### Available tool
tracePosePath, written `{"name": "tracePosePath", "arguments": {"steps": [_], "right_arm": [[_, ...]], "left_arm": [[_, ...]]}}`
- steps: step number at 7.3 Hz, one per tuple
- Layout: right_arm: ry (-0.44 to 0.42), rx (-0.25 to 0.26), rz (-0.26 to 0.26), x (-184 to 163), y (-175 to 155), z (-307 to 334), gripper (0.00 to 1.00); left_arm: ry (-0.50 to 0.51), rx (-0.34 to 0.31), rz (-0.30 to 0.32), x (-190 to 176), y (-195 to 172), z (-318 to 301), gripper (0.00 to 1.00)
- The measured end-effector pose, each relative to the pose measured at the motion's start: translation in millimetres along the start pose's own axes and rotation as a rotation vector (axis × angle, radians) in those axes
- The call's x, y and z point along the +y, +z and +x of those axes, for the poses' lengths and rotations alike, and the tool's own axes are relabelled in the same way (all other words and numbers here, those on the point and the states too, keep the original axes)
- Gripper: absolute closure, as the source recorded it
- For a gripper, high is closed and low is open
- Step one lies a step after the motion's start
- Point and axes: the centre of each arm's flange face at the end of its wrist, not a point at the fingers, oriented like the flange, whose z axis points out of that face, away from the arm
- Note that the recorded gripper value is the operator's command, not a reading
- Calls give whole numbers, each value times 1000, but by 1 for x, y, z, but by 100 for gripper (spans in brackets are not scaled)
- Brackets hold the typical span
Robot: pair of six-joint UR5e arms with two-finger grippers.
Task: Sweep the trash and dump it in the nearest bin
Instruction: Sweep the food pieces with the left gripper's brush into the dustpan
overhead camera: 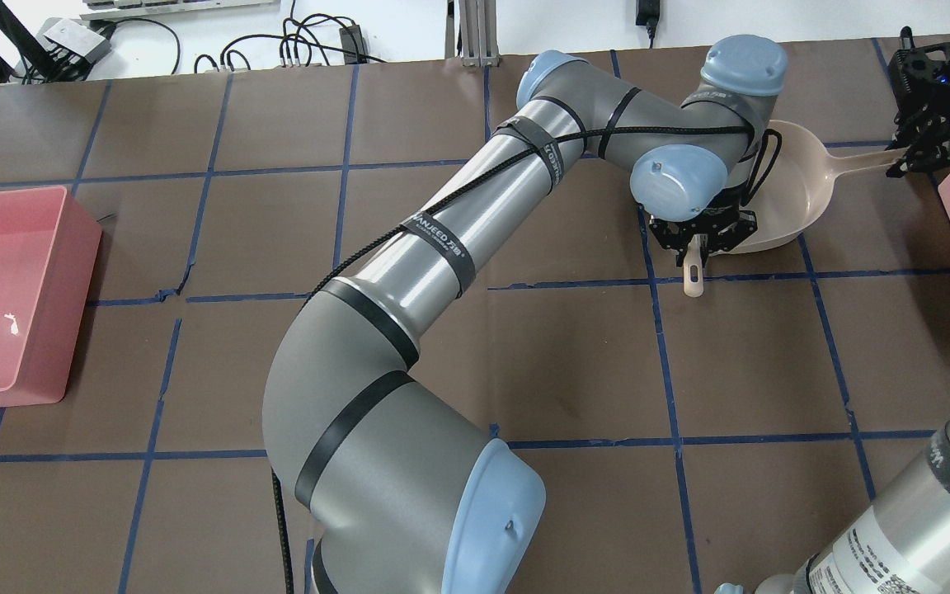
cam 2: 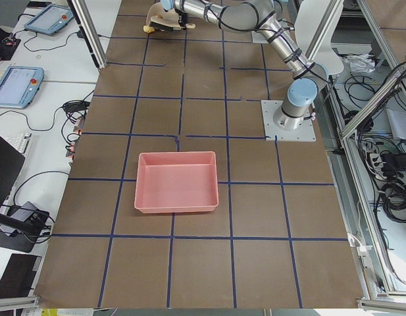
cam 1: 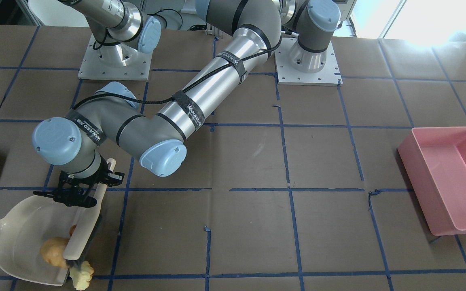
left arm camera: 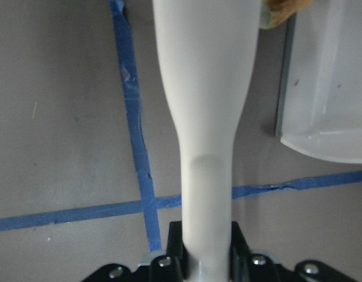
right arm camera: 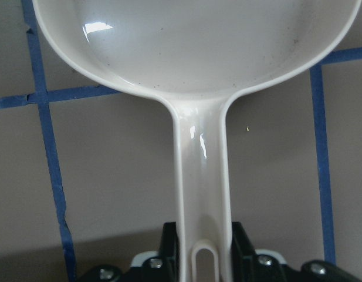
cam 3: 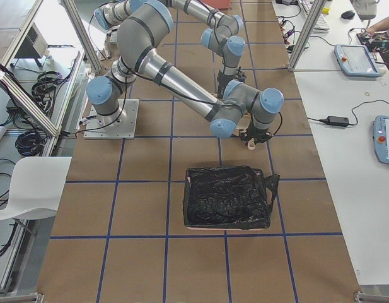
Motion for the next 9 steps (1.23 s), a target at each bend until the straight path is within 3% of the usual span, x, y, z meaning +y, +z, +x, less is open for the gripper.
{"name": "tracePosePath", "arguments": {"steps": [3,5,7,9], "right_arm": [[0,-2,2,0,1,0,100],[0,-2,2,0,2,0,100],[0,-2,2,0,2,0,100],[0,-2,2,0,2,0,100]], "left_arm": [[324,5,31,14,6,27,100],[464,1,39,21,-1,33,100],[493,-15,54,32,-29,34,100],[376,-20,74,52,-66,31,100]]}}
